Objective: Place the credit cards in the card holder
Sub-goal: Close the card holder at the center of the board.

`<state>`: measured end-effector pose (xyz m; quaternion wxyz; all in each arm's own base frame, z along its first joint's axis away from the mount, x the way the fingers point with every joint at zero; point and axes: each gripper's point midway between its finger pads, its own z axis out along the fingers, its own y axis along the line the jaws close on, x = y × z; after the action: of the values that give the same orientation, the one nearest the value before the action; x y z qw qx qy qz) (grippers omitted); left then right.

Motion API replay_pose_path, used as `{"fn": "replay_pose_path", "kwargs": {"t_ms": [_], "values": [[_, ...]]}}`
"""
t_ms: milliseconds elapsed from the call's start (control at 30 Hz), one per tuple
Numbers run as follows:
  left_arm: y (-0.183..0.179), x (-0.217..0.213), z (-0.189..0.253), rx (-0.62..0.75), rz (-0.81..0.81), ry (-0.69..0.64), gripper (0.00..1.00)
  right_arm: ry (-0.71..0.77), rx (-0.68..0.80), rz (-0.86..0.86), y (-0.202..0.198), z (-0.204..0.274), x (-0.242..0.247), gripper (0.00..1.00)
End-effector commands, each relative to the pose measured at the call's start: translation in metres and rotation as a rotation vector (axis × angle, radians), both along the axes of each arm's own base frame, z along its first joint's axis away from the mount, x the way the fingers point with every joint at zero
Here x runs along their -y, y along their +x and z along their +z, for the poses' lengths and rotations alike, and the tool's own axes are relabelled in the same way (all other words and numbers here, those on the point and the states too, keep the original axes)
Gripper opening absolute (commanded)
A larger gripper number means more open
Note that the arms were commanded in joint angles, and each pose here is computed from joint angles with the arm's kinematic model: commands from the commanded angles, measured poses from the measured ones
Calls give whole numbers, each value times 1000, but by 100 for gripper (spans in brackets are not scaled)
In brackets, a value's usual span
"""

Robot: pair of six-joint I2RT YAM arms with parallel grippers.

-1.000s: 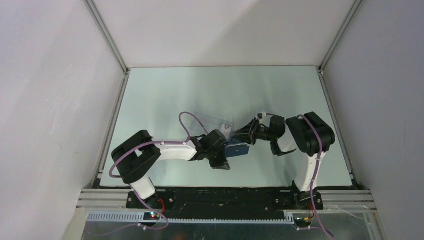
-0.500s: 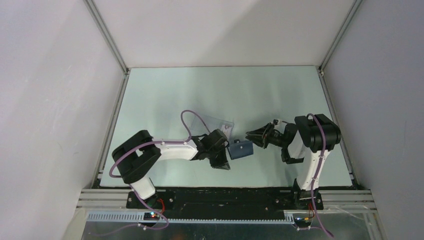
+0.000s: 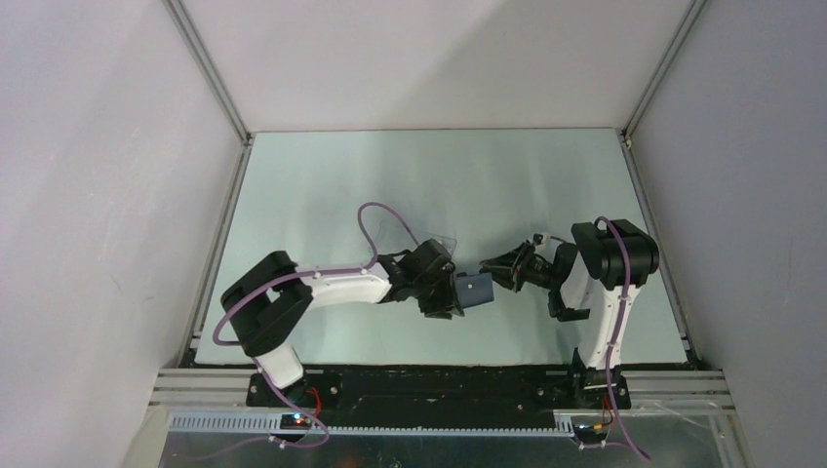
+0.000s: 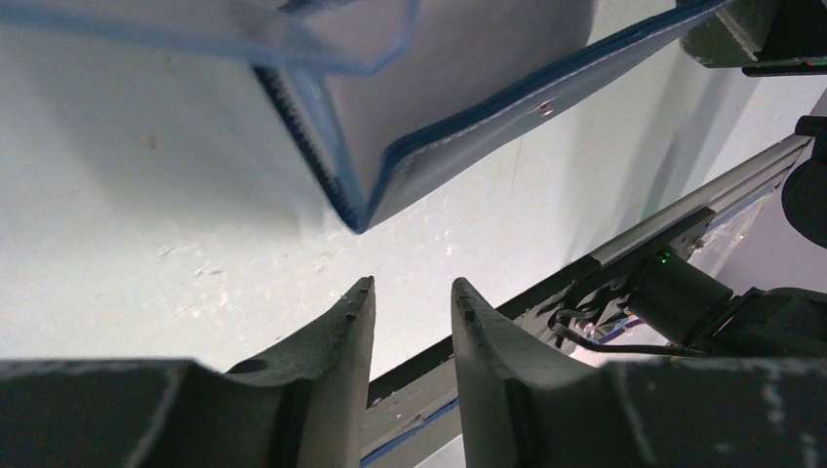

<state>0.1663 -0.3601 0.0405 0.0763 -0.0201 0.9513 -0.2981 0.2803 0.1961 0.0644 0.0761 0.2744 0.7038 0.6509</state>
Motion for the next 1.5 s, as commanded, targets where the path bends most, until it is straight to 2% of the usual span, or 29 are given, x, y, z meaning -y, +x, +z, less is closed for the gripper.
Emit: {"fn": "replay_pose_path", "kwargs": {"t_ms": [0, 233, 433, 667, 933, 1100, 1300, 1467], "values": [[4, -14, 15, 26, 36, -24, 41, -37, -54, 26, -19, -19, 2, 31], [9, -32, 11, 23, 70, -13, 52, -127, -121, 78, -50, -43, 4, 31], [14, -32, 10, 14, 65, -20, 57, -214, -116, 141, -72, -54, 1, 31], [16, -36, -4, -6, 66, 16, 56, -412, -173, 251, -113, -74, 2, 31], [21, -44, -18, 12, 71, 74, 54, -601, -104, 397, -138, -75, -11, 28], [23, -48, -18, 22, 72, 89, 55, -621, -65, 464, -141, -66, -34, 29], [31, -54, -8, 49, 81, 86, 55, -556, -40, 545, -147, -53, -70, 30], [33, -55, -4, 50, 72, 92, 55, -594, -1, 535, -137, -39, -65, 31]]}}
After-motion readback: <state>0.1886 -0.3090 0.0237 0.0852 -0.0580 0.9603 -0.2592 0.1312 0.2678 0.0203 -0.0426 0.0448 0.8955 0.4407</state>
